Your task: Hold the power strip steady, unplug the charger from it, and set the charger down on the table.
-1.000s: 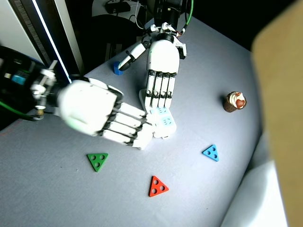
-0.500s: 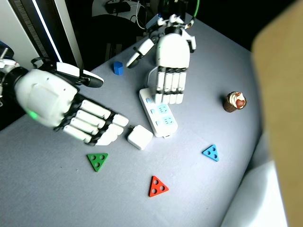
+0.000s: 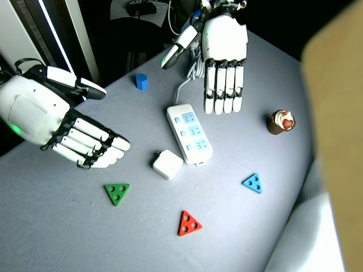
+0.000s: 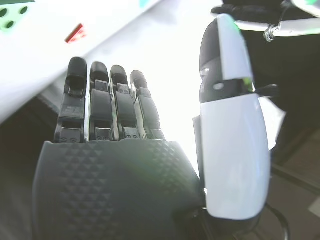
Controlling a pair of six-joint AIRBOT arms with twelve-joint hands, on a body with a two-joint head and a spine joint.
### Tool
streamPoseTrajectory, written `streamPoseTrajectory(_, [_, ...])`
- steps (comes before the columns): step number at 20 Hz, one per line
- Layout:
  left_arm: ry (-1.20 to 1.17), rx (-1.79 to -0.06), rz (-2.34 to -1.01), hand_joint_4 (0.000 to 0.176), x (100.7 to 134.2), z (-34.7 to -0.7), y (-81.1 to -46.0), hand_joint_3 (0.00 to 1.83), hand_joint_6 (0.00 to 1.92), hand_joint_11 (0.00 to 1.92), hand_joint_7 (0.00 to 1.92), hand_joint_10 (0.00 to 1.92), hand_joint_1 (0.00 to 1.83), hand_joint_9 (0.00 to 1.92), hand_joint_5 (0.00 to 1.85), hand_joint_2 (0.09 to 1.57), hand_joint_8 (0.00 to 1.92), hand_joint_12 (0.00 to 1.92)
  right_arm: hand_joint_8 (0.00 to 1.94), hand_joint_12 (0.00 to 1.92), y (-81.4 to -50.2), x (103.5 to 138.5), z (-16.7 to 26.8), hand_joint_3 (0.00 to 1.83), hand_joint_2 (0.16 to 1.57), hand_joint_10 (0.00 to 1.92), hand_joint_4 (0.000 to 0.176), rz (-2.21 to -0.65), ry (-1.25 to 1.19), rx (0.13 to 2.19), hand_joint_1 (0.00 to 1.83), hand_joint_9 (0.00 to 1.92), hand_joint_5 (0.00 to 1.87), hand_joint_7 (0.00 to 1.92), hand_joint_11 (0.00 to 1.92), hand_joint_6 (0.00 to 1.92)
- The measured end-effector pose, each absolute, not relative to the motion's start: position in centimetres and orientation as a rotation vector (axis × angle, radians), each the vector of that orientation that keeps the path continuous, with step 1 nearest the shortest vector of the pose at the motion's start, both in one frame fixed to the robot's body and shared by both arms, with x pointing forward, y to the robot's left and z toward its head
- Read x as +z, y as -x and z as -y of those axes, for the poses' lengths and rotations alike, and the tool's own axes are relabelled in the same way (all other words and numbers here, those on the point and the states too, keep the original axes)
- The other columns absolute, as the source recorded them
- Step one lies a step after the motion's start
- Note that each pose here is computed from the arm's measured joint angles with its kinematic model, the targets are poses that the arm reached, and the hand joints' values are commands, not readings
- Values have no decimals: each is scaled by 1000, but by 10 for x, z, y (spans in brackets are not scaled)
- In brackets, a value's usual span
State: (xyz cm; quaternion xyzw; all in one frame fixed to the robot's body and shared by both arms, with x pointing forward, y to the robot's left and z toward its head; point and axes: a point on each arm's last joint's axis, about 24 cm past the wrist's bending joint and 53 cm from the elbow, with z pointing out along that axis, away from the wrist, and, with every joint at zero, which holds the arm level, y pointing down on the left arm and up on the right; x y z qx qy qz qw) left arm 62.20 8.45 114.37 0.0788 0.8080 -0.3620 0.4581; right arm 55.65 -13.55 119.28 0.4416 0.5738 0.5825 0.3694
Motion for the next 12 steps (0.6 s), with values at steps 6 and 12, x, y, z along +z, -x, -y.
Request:
streamPoseTrajectory(6, [-193,-905,-1976,0,1156,-83,-616,2,2,9,86,2,0,61,109,944,2,25,3,560,-557,1202,136,0,978,6,0,-1435,-1122,1514,1053,147,166,165,0,1])
streamPoseTrajectory(12, [-193,-892,-1948,0,1177,-84,-624,11,8,50,107,16,0,89,121,985,13,22,6,448,-559,1211,139,0,1012,6,0,-1428,-1133,1597,954,125,126,113,0,7])
